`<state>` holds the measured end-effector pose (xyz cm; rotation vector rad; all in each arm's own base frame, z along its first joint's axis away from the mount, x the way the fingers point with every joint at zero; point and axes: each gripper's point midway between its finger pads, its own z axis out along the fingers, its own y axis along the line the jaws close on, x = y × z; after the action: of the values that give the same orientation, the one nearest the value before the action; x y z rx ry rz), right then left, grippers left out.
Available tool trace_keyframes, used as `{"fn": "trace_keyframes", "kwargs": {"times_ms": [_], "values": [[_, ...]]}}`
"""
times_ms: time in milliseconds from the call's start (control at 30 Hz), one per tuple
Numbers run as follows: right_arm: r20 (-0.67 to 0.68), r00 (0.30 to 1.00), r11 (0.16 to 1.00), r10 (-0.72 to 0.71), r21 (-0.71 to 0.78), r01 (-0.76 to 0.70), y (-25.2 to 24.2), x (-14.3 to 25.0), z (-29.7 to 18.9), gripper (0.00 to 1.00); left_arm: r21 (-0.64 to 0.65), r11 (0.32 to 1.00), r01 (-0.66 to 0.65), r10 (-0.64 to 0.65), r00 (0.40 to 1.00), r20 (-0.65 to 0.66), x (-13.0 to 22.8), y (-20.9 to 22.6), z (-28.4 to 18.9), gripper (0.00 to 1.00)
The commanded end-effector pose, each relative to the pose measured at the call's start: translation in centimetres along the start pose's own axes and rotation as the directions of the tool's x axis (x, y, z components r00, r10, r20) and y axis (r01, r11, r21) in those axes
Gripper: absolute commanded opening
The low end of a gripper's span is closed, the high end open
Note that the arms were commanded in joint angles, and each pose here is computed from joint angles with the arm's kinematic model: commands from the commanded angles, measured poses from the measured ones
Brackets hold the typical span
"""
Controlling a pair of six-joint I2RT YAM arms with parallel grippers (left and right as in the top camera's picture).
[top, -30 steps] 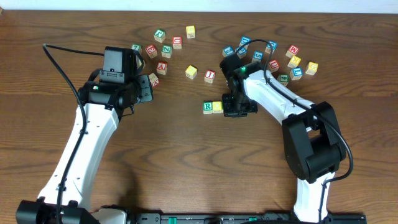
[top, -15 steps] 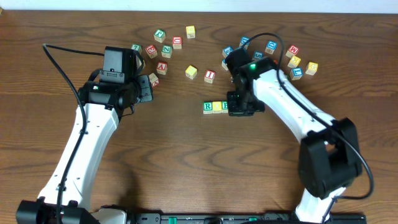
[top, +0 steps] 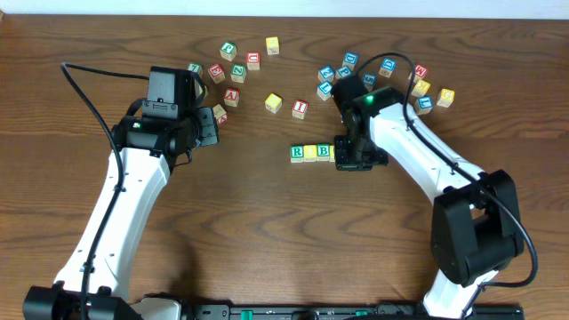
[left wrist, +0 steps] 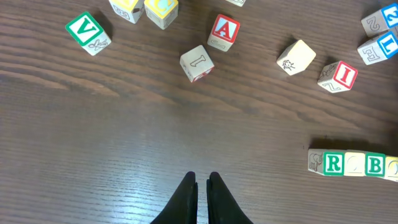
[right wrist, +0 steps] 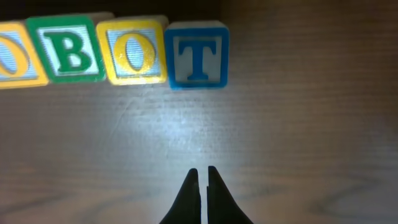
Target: Spell out ROBOT
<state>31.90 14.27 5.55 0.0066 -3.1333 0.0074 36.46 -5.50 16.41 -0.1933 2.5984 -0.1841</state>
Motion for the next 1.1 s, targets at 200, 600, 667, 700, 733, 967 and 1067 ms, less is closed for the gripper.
{"fn": "trace_keyframes", "kwargs": {"times_ms": [200,600,667,700,733,967,1067], "values": [[0.047,0.999,1.0,0.013,0.005,-0.014,-0.8,-0.5,2.4,0.01,-0.012,1.0,-0.009,0.009,1.0,0.0,-0.2,0.3,0.1,0.08],[0.097,0.995,1.0,0.02,-0.017,-0.018,-0.7,-1.3,3.8,0.01,-0.012,1.0,-0.009,0.009,1.0,0.0,-0.2,0.3,0.1,0.08],[0.111,0.994,1.0,0.021,-0.023,-0.018,-0.5,-1.6,3.7,0.01,-0.012,1.0,-0.009,0.009,1.0,0.0,-0.2,0.3,0.1,0.08],[0.117,0.993,1.0,0.021,-0.026,-0.018,-0.5,-1.8,3.7,0.01,-0.012,1.0,-0.009,0.009,1.0,0.0,-0.2,0.3,0.1,0.08],[0.121,0.992,0.999,0.021,-0.027,-0.018,-0.4,-1.9,3.7,0.01,-0.012,1.0,-0.009,0.009,1.0,0.0,-0.2,0.3,0.1,0.08],[0.133,0.991,0.999,0.022,-0.03,-0.018,-0.3,-2.2,3.7,0.01,-0.012,1.0,-0.009,0.009,1.0,0.0,-0.2,0.3,0.1,0.08],[0.136,0.99,1.0,0.023,-0.022,-0.02,-0.5,-2.2,3.7,0.01,-0.012,1.0,-0.009,0.009,1.0,0.0,-0.2,0.3,0.1,0.08]]}}
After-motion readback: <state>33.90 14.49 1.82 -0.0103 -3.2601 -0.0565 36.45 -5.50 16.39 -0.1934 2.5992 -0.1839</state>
